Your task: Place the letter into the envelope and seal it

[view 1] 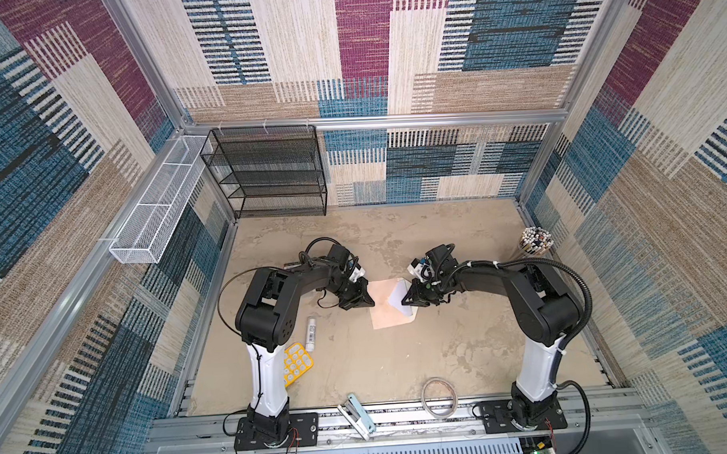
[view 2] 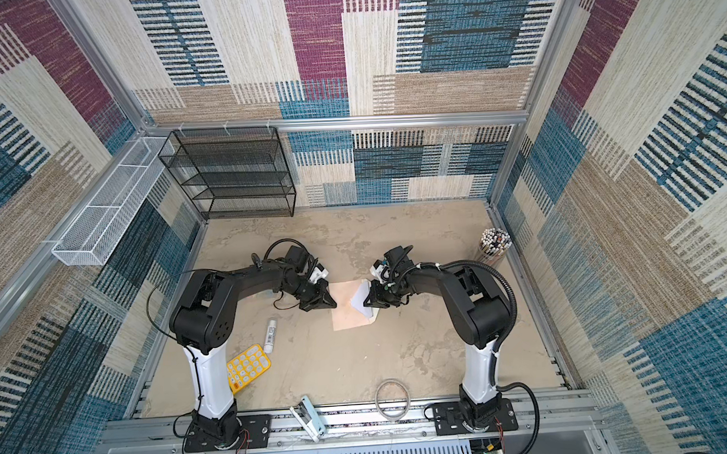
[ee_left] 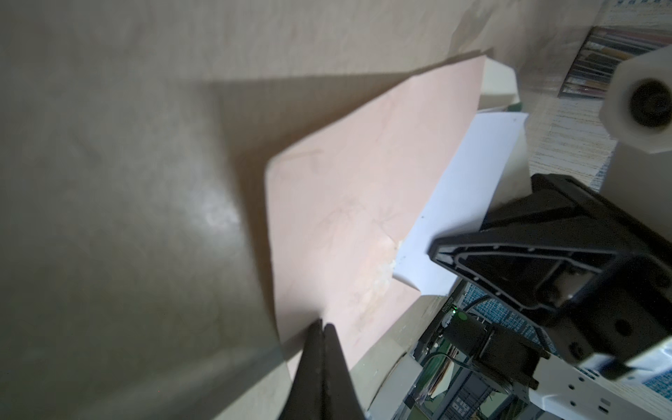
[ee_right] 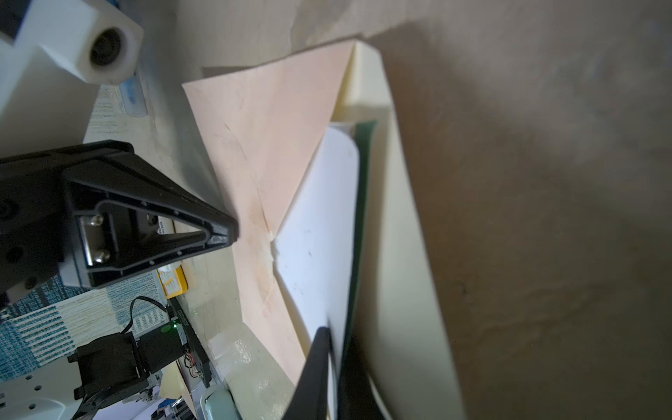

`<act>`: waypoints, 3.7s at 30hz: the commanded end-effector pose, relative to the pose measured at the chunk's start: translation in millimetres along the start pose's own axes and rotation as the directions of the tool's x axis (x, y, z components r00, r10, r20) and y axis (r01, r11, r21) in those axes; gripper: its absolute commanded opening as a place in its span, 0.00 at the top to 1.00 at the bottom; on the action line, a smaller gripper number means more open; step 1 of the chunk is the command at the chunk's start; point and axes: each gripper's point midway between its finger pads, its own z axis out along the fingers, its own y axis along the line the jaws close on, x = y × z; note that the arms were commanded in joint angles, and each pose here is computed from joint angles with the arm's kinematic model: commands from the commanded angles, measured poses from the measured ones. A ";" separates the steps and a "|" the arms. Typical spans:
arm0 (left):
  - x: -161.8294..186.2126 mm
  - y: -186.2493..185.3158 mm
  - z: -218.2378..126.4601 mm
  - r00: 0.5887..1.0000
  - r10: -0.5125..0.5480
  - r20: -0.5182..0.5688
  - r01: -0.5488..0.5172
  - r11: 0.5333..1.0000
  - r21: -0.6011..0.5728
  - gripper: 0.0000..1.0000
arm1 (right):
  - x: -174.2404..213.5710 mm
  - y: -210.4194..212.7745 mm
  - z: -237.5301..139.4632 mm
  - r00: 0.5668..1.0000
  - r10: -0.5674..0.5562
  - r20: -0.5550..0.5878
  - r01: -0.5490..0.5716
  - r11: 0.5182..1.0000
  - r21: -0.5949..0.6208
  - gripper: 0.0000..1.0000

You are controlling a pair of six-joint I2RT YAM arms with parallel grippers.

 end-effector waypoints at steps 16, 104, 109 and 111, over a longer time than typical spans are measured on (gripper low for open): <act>-0.2 1.8 -11.9 1.000 0.009 0.006 -0.009 0.998 -0.055 0.96 | -20.8 0.1 -12.1 0.999 -0.020 0.048 0.017 0.998 0.068 0.71; -18.4 31.7 -7.7 0.994 -0.088 0.061 0.095 0.987 -0.133 0.77 | -31.5 26.2 11.8 0.998 -0.070 0.006 0.068 0.987 0.149 0.61; -19.9 30.1 -7.5 0.995 -0.082 0.064 0.090 0.987 -0.131 0.78 | -33.7 31.7 15.8 0.998 -0.071 0.001 0.070 0.988 0.134 0.61; -19.6 30.6 -7.8 0.995 -0.082 0.062 0.090 0.987 -0.132 0.80 | -34.7 32.9 16.4 0.997 -0.076 -0.002 0.075 0.988 0.135 0.61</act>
